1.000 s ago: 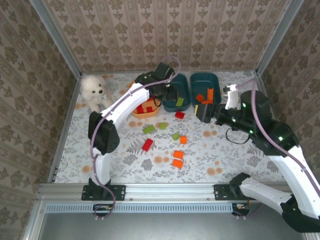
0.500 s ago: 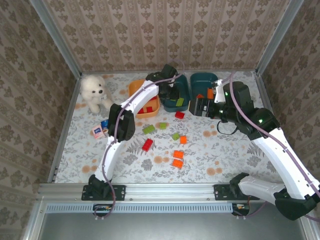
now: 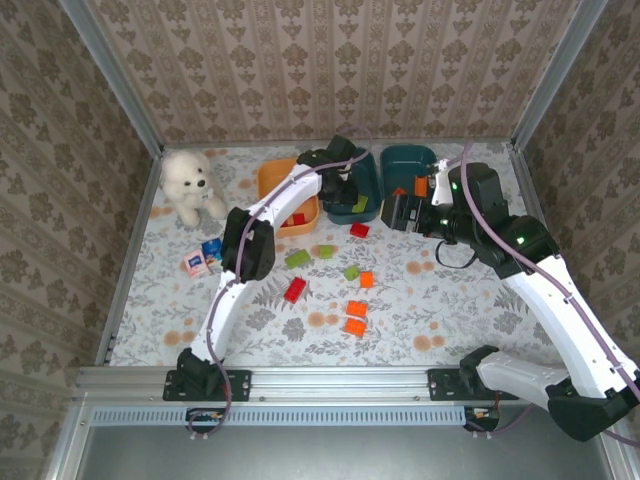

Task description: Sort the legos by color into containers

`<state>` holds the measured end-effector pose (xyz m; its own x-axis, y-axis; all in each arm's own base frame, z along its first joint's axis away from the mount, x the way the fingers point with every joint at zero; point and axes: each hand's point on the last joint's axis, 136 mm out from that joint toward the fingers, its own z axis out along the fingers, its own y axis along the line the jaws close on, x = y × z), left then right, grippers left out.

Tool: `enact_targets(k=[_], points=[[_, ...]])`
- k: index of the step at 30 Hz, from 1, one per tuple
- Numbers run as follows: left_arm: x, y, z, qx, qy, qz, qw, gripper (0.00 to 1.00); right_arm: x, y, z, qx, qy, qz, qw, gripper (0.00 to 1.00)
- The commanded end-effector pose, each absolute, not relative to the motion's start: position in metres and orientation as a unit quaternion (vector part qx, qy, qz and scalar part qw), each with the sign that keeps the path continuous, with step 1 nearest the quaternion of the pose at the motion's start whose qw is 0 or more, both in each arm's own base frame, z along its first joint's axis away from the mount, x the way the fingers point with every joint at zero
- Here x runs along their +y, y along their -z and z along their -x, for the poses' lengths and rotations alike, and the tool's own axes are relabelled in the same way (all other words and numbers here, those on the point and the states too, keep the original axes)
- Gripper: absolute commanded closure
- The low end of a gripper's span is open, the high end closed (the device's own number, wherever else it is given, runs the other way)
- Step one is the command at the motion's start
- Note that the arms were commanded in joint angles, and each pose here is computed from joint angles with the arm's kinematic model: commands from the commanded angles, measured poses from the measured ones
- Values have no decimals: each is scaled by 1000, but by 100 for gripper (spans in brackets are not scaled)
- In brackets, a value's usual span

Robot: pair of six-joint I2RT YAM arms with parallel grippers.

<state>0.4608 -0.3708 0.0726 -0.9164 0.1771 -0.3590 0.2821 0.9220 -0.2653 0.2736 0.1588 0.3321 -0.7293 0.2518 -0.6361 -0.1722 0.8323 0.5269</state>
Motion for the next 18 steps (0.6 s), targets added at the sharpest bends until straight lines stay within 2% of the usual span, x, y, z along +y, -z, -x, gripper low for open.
enact_targets(k=[1, 6, 10, 14, 18], points=[[-368, -60, -458, 969, 128, -136, 160, 74, 159, -328, -274, 886, -295, -26, 357, 11], [-366, -53, -454, 971, 108, -147, 156, 68, 158, -327, -274, 886, -295, -27, 355, 11], [-368, -60, -454, 970, 110, -147, 161, 56, 158, -328, -274, 886, -296, -27, 356, 10], [-377, -85, -457, 963, 123, -152, 184, 48, 157, -325, -274, 889, -292, -24, 353, 10], [-383, -123, -460, 955, 145, -143, 217, 47, 155, -323, -272, 891, -284, -17, 353, 11]])
